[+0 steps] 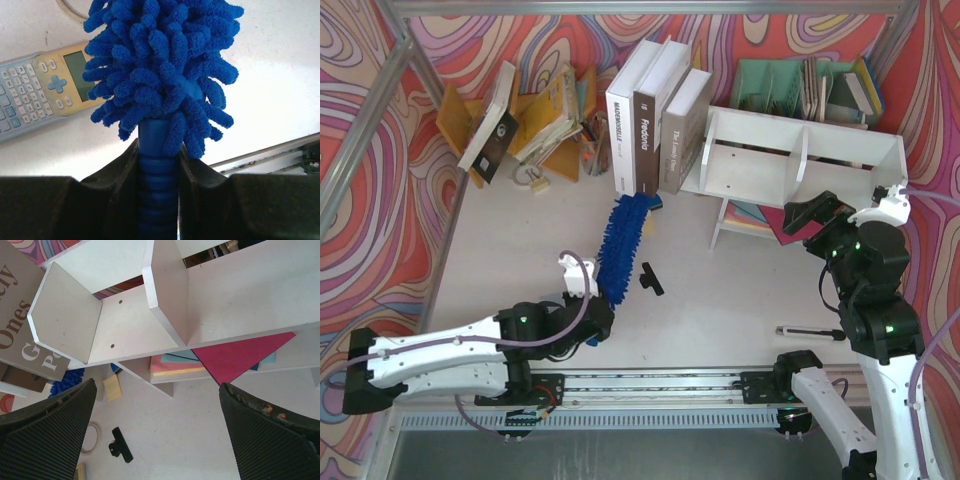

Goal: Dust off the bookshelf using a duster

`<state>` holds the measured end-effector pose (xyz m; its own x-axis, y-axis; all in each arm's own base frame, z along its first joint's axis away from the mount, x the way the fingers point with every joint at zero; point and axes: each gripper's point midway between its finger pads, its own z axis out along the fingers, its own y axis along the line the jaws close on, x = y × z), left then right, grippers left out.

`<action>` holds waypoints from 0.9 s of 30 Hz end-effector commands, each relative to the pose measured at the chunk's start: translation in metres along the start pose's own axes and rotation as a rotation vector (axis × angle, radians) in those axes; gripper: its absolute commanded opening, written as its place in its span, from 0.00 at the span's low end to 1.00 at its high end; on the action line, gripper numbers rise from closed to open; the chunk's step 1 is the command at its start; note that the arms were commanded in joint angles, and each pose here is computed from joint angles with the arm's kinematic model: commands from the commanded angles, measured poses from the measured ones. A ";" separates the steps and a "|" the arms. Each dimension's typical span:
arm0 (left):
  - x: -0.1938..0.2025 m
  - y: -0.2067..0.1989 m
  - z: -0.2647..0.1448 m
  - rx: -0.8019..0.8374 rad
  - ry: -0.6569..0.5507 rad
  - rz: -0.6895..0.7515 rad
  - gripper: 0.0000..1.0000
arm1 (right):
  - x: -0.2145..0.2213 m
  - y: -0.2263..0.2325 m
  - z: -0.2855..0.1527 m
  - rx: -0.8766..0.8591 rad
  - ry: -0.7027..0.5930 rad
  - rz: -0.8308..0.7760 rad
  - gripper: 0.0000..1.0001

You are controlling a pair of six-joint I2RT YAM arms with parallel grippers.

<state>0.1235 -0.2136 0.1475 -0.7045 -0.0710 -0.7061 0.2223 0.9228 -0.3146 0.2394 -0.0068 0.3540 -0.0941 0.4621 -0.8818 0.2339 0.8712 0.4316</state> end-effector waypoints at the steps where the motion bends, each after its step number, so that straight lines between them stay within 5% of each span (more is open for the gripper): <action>1: 0.007 0.017 0.018 -0.097 -0.024 0.003 0.00 | -0.006 0.005 0.000 -0.019 -0.020 0.009 0.99; 10: 0.043 0.027 0.042 -0.131 0.033 -0.030 0.00 | -0.004 0.004 0.001 -0.015 -0.017 0.006 0.99; 21: -0.021 -0.009 0.003 -0.008 -0.074 -0.004 0.00 | -0.005 0.002 -0.003 -0.015 -0.023 0.007 0.99; 27: -0.015 -0.003 0.008 -0.036 -0.065 -0.001 0.00 | -0.003 0.002 -0.003 -0.012 -0.021 0.007 0.99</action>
<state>0.1298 -0.2269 0.1596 -0.6893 -0.1020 -0.7173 0.2247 0.9111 -0.3455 0.2386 -0.0069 0.3547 -0.0909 0.4622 -0.8821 0.2327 0.8711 0.4324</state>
